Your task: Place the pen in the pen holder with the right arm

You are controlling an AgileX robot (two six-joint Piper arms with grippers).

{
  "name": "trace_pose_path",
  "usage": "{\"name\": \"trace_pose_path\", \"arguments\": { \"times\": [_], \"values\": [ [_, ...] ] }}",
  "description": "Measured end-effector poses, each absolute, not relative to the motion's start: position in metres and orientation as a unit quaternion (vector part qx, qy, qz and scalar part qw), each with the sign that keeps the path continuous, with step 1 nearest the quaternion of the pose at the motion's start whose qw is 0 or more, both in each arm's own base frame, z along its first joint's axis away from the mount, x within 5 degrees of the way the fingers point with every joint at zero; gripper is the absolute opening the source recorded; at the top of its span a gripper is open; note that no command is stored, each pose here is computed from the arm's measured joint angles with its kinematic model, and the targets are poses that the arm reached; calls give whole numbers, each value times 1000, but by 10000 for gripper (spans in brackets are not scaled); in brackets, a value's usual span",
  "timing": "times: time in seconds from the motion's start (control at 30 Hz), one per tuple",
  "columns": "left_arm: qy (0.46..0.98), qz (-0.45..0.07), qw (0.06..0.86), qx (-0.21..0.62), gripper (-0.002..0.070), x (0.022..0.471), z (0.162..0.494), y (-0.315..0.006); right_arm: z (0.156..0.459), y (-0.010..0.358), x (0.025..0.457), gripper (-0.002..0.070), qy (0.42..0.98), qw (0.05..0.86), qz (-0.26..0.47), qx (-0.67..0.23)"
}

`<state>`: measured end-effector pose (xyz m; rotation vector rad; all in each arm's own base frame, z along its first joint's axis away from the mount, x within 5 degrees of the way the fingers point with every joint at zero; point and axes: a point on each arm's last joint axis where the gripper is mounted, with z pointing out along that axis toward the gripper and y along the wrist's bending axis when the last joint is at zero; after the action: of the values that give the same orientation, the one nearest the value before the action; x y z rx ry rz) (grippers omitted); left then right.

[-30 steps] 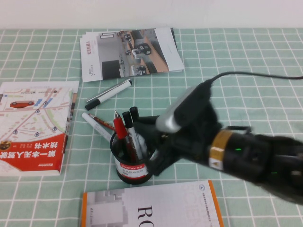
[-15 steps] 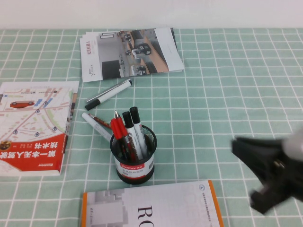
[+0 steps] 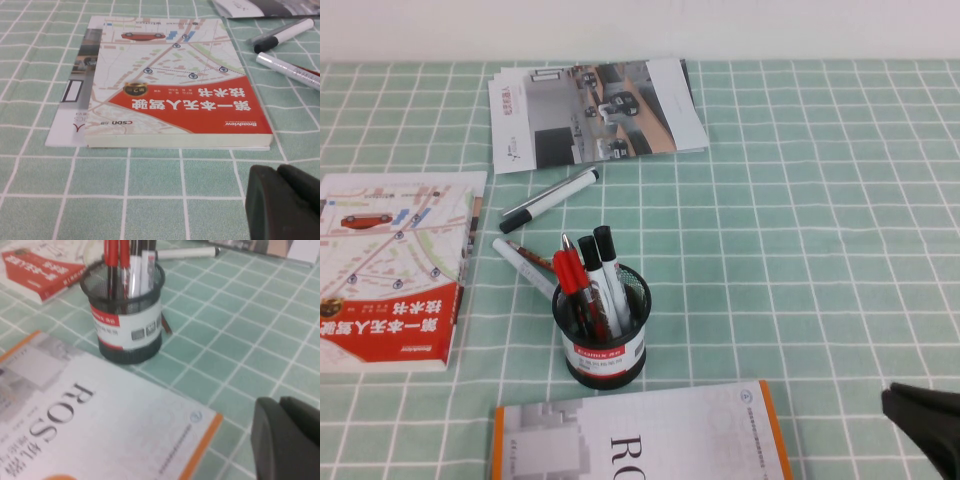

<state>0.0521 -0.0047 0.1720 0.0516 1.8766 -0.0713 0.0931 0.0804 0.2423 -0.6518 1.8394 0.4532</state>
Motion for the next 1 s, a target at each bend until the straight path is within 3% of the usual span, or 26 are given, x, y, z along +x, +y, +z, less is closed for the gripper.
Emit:
{"name": "trace_pose_path", "arguments": {
  "times": [0.23, 0.47, 1.0],
  "values": [
    [806, -31, 590, 22, -4, 52, 172, -5, 228, 38, 83, -19, 766, 607, 130, -169],
    [806, -31, 590, 22, -4, 52, 172, -5, 211, 9, 59, -19, 704, 704, 70, -63],
    [806, -31, 590, 22, -4, 52, 172, -5, 213, 8, 55, -19, 683, 725, 71, -49]
  ]
}}
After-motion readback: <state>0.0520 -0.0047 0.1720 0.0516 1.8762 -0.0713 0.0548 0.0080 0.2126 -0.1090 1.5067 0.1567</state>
